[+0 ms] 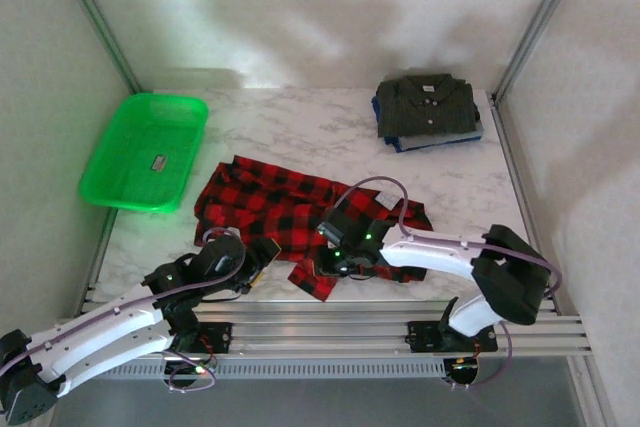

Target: Fold and stack the long sleeve shirts

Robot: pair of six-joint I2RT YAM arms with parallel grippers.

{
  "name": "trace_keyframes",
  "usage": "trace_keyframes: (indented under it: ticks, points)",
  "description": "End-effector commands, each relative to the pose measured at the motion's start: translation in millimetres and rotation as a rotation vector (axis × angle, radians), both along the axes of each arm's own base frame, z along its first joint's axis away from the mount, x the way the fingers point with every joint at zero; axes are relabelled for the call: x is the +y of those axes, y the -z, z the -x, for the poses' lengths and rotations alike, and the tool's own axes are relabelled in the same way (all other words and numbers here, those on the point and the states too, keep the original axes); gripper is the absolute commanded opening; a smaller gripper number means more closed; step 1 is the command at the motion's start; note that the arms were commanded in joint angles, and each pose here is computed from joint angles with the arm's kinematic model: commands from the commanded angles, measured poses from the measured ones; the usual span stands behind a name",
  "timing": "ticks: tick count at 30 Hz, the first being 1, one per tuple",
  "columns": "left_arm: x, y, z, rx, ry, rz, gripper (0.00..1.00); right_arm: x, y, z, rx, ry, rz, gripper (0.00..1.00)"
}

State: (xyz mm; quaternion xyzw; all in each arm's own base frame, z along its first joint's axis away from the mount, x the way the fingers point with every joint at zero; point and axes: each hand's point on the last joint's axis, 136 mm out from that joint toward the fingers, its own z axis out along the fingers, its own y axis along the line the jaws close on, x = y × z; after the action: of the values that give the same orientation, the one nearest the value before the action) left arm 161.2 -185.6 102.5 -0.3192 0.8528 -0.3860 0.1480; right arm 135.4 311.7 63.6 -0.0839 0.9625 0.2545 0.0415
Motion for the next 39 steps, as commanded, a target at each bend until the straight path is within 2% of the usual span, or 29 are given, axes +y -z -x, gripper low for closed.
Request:
trace_keyframes:
  ticks: [1,4,10,12,19,27,33,39]
  points:
    - [-15,5,8,0.028,0.049,0.040,0.81,-26,-17,-9,-0.061,0.093,0.048,0.14]
    - [-27,17,21,0.076,0.135,0.033,0.82,-54,-30,-20,-0.104,0.162,0.099,0.23]
    - [-38,34,32,0.129,0.254,-0.080,0.79,-85,-57,-33,-0.165,0.228,0.085,0.65]
    - [-44,36,30,0.133,0.276,-0.105,0.76,-88,-60,-32,-0.173,0.221,0.086,0.70]
    - [-67,42,22,0.142,0.366,-0.209,0.68,-98,-68,-28,-0.194,0.224,0.083,0.76]
    - [-81,64,30,0.201,0.488,-0.362,0.66,-114,-78,-24,-0.236,0.250,0.067,0.79]
    - [-85,82,22,0.214,0.555,-0.505,0.63,-120,-85,-23,-0.259,0.287,0.029,0.80]
    - [-74,107,19,0.228,0.631,-0.644,0.42,-128,-94,-23,-0.293,0.311,0.014,0.82]
